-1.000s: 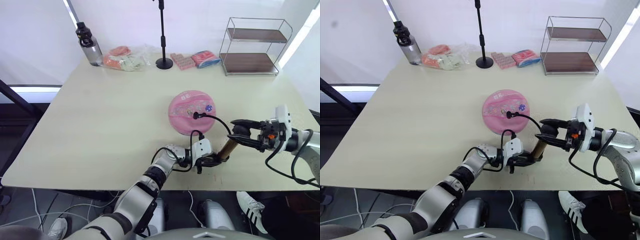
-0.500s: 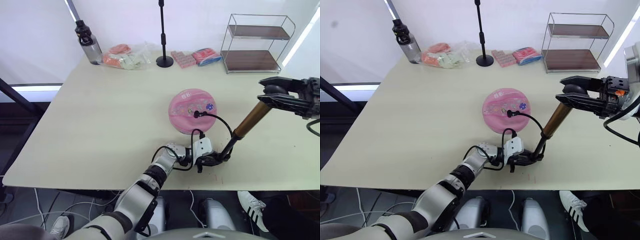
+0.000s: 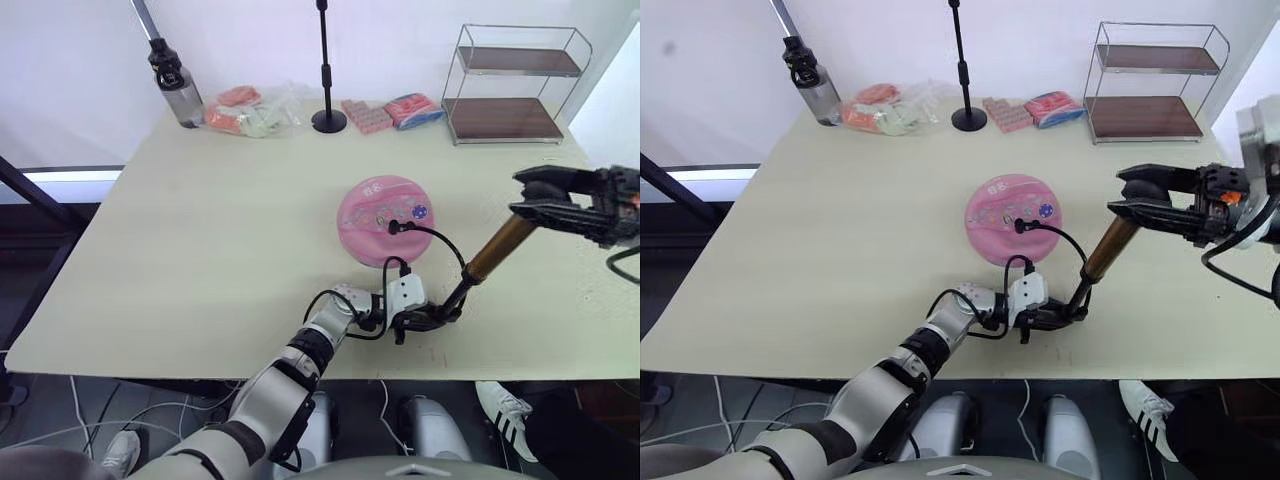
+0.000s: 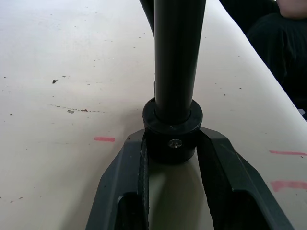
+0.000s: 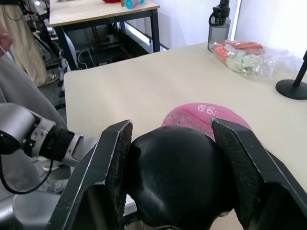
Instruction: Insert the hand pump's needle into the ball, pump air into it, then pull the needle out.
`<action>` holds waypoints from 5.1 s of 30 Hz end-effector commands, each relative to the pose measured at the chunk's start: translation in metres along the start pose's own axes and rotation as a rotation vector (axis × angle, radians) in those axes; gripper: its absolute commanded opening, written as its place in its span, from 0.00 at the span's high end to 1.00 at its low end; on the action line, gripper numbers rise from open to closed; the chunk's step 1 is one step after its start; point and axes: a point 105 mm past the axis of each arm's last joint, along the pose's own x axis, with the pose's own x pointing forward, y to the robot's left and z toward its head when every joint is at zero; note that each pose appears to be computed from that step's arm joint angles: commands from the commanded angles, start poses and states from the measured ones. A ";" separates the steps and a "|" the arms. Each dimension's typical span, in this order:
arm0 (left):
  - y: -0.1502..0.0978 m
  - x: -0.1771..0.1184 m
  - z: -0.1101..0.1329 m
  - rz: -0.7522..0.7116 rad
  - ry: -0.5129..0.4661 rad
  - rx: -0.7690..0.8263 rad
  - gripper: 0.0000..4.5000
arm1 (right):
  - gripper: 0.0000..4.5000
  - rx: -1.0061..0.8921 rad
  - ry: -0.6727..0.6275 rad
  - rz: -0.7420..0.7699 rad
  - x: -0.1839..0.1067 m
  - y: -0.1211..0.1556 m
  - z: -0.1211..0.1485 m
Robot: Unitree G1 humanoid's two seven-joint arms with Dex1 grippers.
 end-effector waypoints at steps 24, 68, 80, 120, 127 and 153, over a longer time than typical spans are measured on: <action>-0.018 -0.004 -0.045 -0.001 0.127 -0.133 0.78 | 0.52 -0.004 0.096 -0.003 0.023 0.003 -0.128; -0.019 -0.009 -0.052 -0.002 0.140 -0.141 0.78 | 0.52 0.067 0.105 0.010 0.012 -0.005 -0.066; -0.019 -0.009 -0.052 0.001 0.142 -0.146 0.78 | 0.52 0.080 0.112 -0.008 0.035 0.008 -0.158; -0.019 -0.010 -0.053 0.004 0.137 -0.148 0.78 | 0.52 -0.078 -0.066 0.008 0.006 -0.009 0.021; -0.018 -0.010 -0.053 0.008 0.138 -0.146 0.78 | 0.52 -0.035 -0.021 0.001 0.023 -0.008 -0.029; -0.018 -0.010 -0.052 0.008 0.137 -0.148 0.78 | 0.52 -0.041 -0.030 -0.042 0.030 -0.007 -0.091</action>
